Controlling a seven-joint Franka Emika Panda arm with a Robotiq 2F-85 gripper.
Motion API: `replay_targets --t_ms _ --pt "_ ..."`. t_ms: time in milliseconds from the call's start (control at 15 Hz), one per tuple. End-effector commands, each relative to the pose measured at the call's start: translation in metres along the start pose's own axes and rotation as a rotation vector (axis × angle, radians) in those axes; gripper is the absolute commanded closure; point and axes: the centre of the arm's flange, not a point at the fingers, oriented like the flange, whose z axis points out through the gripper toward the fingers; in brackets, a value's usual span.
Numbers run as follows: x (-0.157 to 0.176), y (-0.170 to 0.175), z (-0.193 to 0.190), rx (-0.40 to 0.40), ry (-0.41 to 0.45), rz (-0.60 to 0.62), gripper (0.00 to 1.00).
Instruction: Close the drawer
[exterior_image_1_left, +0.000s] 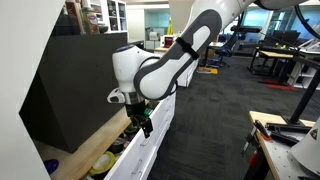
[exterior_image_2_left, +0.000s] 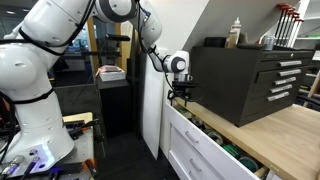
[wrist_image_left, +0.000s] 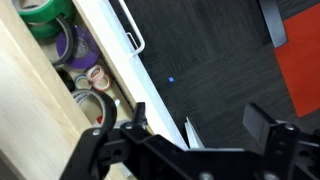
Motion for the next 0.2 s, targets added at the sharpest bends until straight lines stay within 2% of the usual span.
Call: replay_targets --t_ms 0,133 --pt "-0.0018 -0.003 0.003 0.006 -0.006 0.019 0.0" --pt "-0.0039 -0.0061 0.0043 0.011 -0.011 0.034 0.0"
